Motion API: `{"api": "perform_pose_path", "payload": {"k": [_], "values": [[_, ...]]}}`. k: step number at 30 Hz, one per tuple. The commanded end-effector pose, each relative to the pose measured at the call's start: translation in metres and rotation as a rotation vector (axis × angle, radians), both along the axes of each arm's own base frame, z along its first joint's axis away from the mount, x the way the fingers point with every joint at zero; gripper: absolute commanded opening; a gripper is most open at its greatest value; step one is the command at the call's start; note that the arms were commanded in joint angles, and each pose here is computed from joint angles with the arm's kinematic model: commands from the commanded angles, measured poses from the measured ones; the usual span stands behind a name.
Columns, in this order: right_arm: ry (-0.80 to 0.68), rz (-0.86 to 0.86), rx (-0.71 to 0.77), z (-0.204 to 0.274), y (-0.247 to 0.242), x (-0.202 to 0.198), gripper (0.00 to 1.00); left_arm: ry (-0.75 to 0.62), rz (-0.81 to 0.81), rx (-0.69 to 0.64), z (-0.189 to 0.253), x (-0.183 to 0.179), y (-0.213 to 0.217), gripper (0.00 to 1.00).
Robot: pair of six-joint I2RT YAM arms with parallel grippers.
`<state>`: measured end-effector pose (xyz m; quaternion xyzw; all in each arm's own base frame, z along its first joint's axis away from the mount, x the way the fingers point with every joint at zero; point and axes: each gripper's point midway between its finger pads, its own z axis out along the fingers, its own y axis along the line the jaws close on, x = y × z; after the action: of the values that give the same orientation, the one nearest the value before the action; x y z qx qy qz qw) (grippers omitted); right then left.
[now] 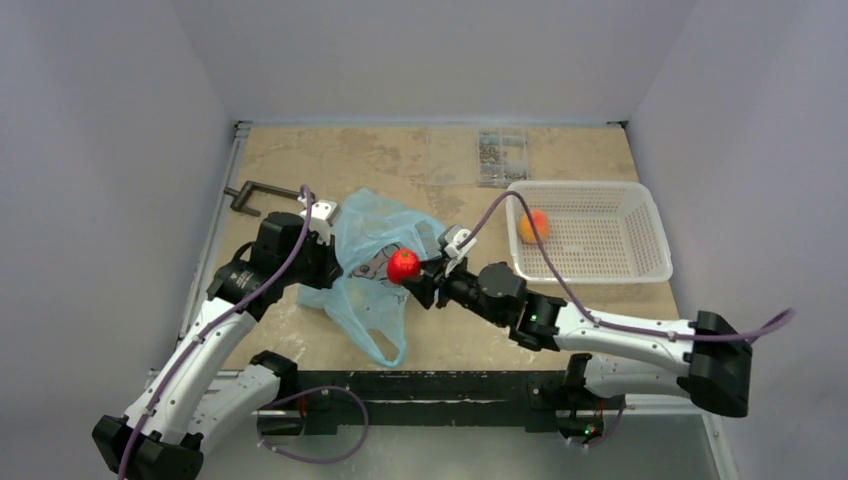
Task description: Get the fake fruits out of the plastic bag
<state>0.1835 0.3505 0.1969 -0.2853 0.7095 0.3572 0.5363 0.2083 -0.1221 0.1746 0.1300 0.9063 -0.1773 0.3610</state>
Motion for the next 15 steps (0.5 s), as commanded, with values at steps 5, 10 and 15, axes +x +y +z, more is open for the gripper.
{"api": "perform_pose_path", "payload": {"k": [5,10,15], "values": [[-0.144,-0.541,0.071,0.064,-0.109,0.083,0.00,-0.029,-0.005,0.005,0.005,0.003,0.000,0.00],[-0.129,-0.893,0.059,0.062,-0.184,0.134,0.00,-0.028,-0.004,0.006,0.004,0.002,0.000,0.00],[-0.014,-1.296,0.063,0.031,-0.270,0.169,0.00,-0.015,-0.011,0.005,0.002,0.003,-0.001,0.00]]}}
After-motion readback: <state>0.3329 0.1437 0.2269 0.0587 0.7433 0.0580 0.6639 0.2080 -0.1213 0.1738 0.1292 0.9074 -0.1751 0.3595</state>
